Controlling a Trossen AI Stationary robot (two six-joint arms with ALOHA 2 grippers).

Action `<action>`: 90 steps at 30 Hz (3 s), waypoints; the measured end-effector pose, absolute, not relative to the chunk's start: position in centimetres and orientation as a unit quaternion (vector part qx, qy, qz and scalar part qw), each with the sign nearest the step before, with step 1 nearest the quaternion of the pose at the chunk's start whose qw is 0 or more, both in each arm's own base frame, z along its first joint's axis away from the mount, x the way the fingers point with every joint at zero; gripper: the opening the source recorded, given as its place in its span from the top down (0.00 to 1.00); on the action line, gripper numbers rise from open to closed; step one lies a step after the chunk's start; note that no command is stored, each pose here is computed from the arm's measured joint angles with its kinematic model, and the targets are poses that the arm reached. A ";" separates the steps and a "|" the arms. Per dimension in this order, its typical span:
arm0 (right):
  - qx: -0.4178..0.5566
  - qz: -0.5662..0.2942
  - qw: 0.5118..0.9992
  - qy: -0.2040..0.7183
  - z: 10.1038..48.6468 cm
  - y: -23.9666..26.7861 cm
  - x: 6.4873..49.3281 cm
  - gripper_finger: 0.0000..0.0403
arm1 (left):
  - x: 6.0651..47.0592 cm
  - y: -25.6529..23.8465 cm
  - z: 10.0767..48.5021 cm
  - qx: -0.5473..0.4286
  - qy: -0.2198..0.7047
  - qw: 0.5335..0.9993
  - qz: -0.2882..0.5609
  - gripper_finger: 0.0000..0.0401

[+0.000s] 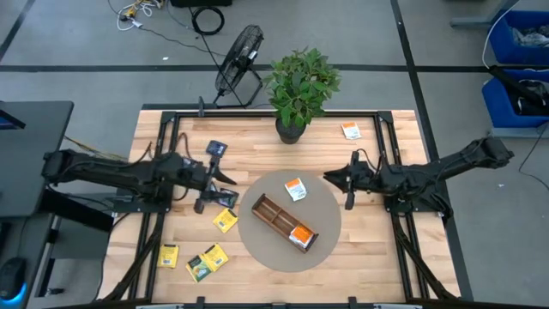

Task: Pick & Place Tea
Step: Put the orange tea bag into the bottom section of the wooden organizer

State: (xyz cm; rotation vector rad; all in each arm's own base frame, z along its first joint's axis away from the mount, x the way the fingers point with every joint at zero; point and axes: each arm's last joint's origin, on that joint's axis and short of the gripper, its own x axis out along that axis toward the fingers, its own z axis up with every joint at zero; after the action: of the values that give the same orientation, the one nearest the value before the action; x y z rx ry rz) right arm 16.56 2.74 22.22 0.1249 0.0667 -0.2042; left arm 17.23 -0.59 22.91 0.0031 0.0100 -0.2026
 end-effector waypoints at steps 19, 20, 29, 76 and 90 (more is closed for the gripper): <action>0.038 -0.158 0.986 0.039 22.9 -0.6 14.3 0.88 | 12.0 -0.5 18.8 -0.055 -0.046 0.994 -0.084 0.54; 0.040 -0.173 0.983 0.043 22.8 -0.8 14.1 0.88 | 11.9 -0.5 18.7 -0.056 -0.046 0.994 -0.083 0.54; 0.069 -0.250 0.964 0.057 22.3 -1.4 14.0 0.86 | 11.7 -0.5 18.6 -0.057 -0.037 0.994 -0.083 0.54; 0.339 -0.515 0.692 0.377 19.0 -13.1 16.8 0.44 | 11.8 -0.5 18.1 -0.068 -0.012 0.994 -0.082 0.54; 0.327 -0.532 0.632 0.458 16.8 -17.7 18.5 0.49 | 11.8 -0.5 18.0 -0.068 -0.007 0.994 -0.082 0.54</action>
State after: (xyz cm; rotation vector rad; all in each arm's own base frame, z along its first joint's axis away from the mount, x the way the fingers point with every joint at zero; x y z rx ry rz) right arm 18.49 -17.70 16.84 0.7486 1.0474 -1.2176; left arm 11.78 -0.50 18.02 -0.1368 -0.0140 -0.1636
